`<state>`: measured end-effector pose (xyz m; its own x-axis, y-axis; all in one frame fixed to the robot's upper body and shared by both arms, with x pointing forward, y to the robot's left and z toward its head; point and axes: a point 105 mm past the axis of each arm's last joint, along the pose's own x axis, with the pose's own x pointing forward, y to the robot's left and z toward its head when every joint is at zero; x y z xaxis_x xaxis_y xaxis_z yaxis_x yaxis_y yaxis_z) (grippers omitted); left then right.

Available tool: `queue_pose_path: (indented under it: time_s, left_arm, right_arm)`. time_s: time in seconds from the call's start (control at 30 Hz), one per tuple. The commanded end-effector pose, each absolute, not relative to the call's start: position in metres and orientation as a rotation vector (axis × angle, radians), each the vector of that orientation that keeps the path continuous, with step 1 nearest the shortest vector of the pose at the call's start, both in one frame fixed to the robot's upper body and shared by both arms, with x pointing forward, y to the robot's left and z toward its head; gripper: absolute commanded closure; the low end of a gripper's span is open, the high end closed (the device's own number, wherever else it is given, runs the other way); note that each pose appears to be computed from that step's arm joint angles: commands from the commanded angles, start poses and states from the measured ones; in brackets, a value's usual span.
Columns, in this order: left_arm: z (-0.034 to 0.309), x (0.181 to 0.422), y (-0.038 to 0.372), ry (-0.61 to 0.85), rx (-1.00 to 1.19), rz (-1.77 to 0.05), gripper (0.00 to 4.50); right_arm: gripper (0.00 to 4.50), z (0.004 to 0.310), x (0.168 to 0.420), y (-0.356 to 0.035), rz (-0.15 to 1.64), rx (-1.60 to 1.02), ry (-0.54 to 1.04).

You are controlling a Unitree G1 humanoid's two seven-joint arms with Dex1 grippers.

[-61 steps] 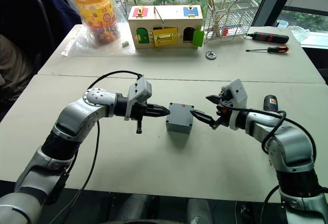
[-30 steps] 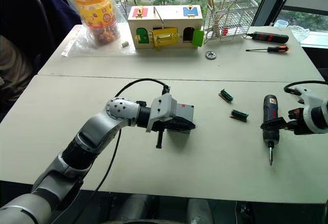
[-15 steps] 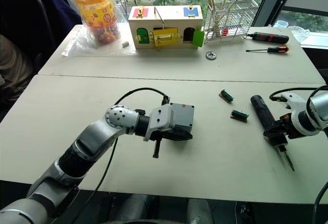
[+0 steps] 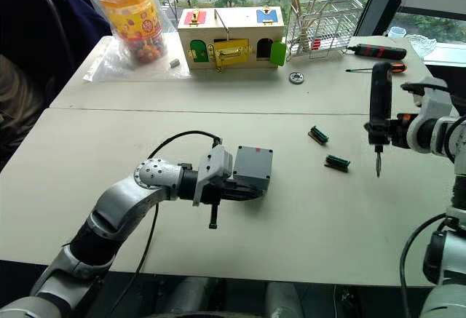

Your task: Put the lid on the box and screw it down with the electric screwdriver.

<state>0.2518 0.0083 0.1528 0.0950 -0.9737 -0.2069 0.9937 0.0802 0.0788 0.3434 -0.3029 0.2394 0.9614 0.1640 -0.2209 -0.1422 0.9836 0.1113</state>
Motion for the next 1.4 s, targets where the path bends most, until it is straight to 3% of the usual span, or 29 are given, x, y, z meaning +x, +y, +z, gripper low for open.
queue_pose_path:
  time_s: [0.03,0.13,0.23,0.4,0.63,1.4]
  left_arm:
    - [0.169,0.253,0.019,0.067,0.176,-1.425,4.5]
    - [0.174,0.264,0.034,0.078,0.14,-1.33,4.5]
    - [0.177,0.273,0.041,0.068,0.096,-1.261,4.5]
    - [0.172,0.279,0.043,0.077,0.085,-1.212,4.5]
    - [0.167,0.284,0.039,0.067,0.099,-1.186,4.5]
    - [0.16,0.293,0.03,0.054,0.117,-1.192,4.5]
  right_arm:
    - [2.74,0.289,0.319,-0.286,0.168,0.081,-0.123]
    - [2.74,0.294,0.299,-0.234,0.32,0.214,-0.341]
    - [2.74,0.289,0.29,-0.199,0.428,0.308,-0.42]
    - [2.74,0.255,0.294,-0.15,0.558,0.271,-0.334]
    - [2.74,0.236,0.302,-0.141,0.573,0.239,-0.324]
    - [2.74,0.225,0.301,-0.146,0.569,0.22,-0.288]
